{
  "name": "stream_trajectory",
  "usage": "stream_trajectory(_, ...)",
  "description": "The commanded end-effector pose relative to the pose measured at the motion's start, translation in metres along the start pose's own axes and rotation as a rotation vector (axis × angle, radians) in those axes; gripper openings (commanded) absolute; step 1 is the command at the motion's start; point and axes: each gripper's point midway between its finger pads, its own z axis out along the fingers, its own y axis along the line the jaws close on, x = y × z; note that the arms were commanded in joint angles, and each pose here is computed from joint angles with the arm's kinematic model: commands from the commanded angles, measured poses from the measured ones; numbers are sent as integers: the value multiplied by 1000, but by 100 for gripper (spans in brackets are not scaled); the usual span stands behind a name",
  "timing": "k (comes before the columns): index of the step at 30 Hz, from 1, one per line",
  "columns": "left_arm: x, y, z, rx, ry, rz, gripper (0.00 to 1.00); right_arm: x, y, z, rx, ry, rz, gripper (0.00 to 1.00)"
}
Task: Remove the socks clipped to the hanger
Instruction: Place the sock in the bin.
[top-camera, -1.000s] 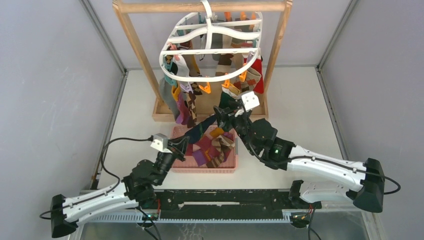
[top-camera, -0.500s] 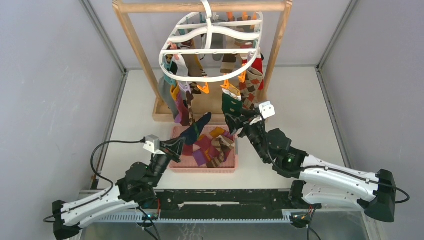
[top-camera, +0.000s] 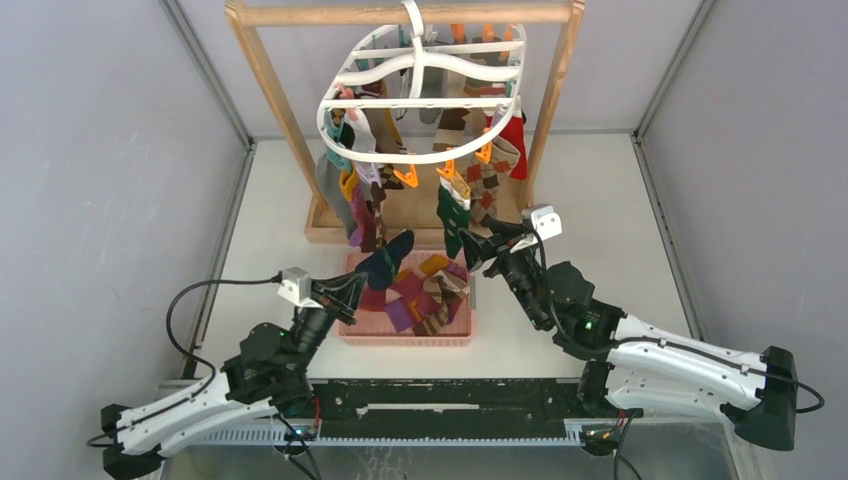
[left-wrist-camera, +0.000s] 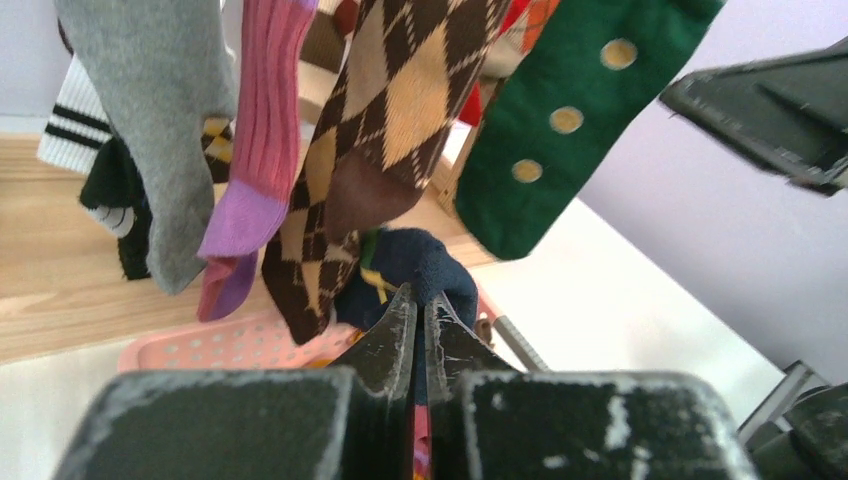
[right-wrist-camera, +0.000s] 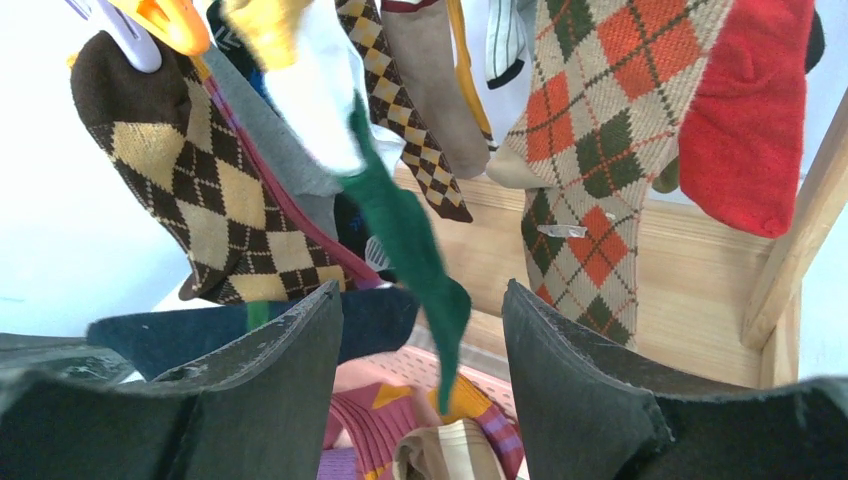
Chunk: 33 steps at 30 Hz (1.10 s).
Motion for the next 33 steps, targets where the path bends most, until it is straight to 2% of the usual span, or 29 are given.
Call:
stream_trajectory(1,-49,-20,-4,83,-82,-79,4,-13,-6,-3,14,-38,41,67)
stream_trajectory(8,-45,-26,-2,102,-48,-76,5,-10,-10,-2,22,-32,43,67)
stream_trajectory(13,-24,-9,8,-23,17,-27,6,-4,-11,-3,17,-23,45,67)
stream_trajectory(21,39,20,32,-236,137,96,9,7,-3,-2,-28,11,41,67)
stream_trajectory(23,57,24,37,-255,175,117,19,9,1,-4,-46,22,37,67)
stream_trajectory(25,75,30,40,-271,213,132,41,11,4,-6,-62,33,30,67)
stream_trajectory(28,97,38,43,-287,256,144,68,12,6,-12,-66,42,22,67)
stream_trajectory(33,111,44,43,-301,288,158,89,12,13,-23,-82,49,6,67)
